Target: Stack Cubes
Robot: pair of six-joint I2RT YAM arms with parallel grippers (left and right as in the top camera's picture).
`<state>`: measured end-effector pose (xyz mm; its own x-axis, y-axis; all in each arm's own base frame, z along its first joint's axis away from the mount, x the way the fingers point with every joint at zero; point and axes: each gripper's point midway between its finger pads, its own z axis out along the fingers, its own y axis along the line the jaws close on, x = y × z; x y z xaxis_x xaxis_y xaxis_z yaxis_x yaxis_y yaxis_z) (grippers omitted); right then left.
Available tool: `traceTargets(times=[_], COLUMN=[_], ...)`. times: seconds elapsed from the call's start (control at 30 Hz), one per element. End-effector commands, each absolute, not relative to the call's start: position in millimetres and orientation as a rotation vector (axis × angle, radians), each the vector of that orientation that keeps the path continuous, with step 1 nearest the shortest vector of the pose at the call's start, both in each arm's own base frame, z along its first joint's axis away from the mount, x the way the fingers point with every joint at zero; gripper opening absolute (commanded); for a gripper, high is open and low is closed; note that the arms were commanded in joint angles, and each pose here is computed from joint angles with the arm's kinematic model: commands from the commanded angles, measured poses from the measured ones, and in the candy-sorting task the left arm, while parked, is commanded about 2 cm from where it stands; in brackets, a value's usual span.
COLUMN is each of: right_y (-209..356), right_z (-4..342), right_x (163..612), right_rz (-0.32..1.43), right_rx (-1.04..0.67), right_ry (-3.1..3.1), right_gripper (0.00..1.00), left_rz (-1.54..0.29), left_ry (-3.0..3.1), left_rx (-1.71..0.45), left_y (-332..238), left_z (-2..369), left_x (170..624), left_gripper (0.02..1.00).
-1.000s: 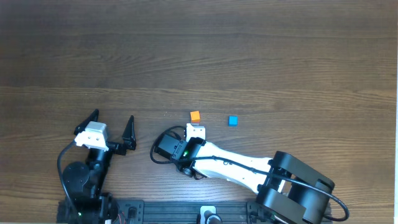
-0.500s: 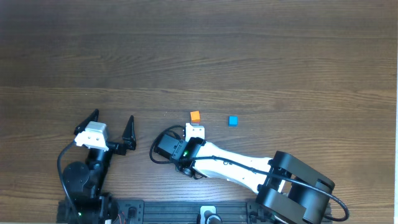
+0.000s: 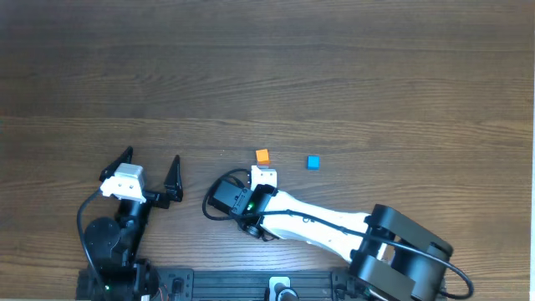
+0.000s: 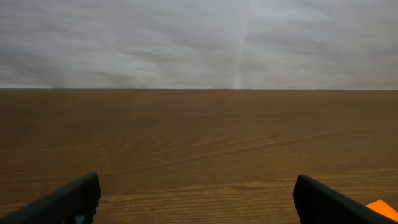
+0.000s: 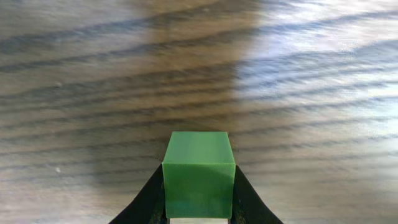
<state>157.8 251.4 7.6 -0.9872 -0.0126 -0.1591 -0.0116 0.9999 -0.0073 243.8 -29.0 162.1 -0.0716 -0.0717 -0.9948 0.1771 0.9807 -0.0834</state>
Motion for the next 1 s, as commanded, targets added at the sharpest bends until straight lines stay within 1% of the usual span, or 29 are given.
traceTargets(times=[0.03, 0.07, 0.1, 0.2, 0.33, 0.47, 0.57, 0.67, 0.87, 1.0], right_y=[254, 252, 247, 242, 243, 246, 247, 248, 245, 250], right_z=[51, 61, 77, 107, 146, 165, 166, 155, 126, 116], right_x=[170, 171, 174, 182, 202, 226, 248, 260, 268, 273], right_rz=[0.058, 0.056, 0.039, -0.013, -0.04, -0.044, -0.069, -0.065, -0.064, -0.037], right_rx=[0.003, 0.009, 0.017, -0.015, -0.065, -0.092, -0.1, -0.081, -0.072, -0.086], right_ry=[2.889, 2.878, 2.861, 2.832, 2.794, 2.786, 2.814, 2.864, 2.979, 2.998], right_gripper=[0.106, 0.086, 0.058, 0.012, 0.012, 0.009, 0.009, 0.012, 0.012, 0.012], left_rz=[-0.204, -0.204, -0.204, -0.204, -0.204, -0.204, -0.204, -0.204, -0.204, -0.204], left_ry=[1.624, 1.624, 1.624, 1.624, 1.624, 1.624, 1.624, 1.624, 1.624, 1.624], left_rx=[0.099, 0.098, 0.098, 0.098, 0.098, 0.098, 0.098, 0.098, 0.099, 0.099], left_y=[-30, -30, -30, -30, -30, -30, -30, -30, -30, -30], left_z=[162, 162, 162, 162, 162, 162, 162, 162, 162, 162], left_x=[243, 243, 243, 243, 243, 243, 243, 243, 243, 243], left_gripper=[1.0, 1.0, 1.0, 0.996, 1.0, 1.0, 1.0, 1.0, 1.0, 1.0])
